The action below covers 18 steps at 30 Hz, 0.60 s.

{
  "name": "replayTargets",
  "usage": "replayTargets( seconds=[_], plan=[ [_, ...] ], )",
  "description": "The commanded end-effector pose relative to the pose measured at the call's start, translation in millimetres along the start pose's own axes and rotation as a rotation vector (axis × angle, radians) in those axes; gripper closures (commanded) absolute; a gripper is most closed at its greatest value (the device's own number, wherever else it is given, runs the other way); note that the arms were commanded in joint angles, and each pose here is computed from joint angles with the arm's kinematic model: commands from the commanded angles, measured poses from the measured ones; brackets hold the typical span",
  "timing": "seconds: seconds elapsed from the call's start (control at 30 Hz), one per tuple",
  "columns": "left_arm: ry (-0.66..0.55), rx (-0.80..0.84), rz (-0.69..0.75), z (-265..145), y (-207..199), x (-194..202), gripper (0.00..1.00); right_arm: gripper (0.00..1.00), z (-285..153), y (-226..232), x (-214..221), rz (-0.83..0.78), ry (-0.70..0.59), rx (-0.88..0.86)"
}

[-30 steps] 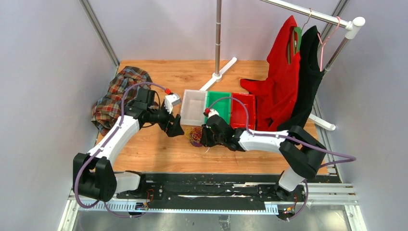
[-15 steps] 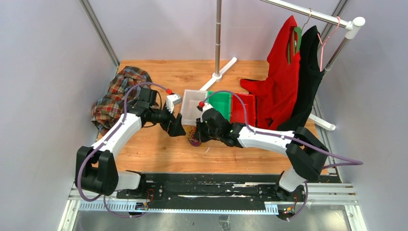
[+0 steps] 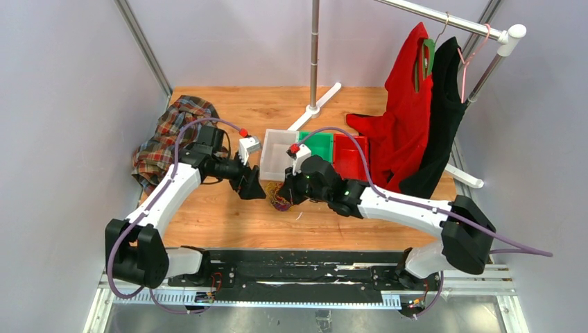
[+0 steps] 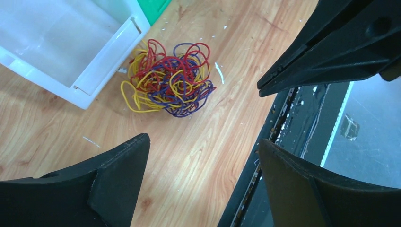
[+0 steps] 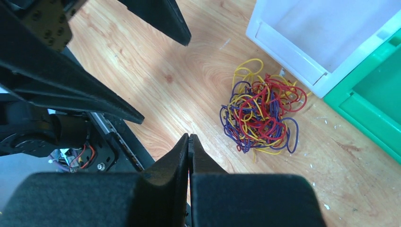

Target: Untangle the cables

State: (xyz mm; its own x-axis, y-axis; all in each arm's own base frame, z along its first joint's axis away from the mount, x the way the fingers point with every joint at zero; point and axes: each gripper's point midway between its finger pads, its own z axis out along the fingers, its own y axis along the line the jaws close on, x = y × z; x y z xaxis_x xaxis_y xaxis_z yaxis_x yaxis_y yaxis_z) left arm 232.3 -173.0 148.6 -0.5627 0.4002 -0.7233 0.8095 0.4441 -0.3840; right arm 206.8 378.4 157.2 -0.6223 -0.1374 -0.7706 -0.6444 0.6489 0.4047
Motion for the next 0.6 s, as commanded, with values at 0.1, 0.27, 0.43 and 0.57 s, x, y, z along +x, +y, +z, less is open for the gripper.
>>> replayTargets(
  seconds=[0.1, 0.27, 0.43, 0.57],
  plan=[
    [-0.043, 0.090, 0.015, -6.0, -23.8, -11.6, 0.14, 0.99, -10.3, 8.5, -0.1, -0.055, -0.041, -0.054],
    [-0.010, 0.069, 0.005, 0.8, -12.3, -7.2, 0.15, 0.85, -3.4, -20.8, 12.8, -0.051, -0.041, 0.051],
    [0.014, 0.074, -0.015, 19.6, -9.0, -12.3, 0.17, 0.64, -0.4, -45.8, 31.4, -0.064, -0.001, 0.152],
    [0.018, 0.019, -0.014, 41.8, -0.7, -21.2, 0.19, 0.56, -11.0, -63.3, 41.8, -0.057, -0.011, 0.210]
  ],
)
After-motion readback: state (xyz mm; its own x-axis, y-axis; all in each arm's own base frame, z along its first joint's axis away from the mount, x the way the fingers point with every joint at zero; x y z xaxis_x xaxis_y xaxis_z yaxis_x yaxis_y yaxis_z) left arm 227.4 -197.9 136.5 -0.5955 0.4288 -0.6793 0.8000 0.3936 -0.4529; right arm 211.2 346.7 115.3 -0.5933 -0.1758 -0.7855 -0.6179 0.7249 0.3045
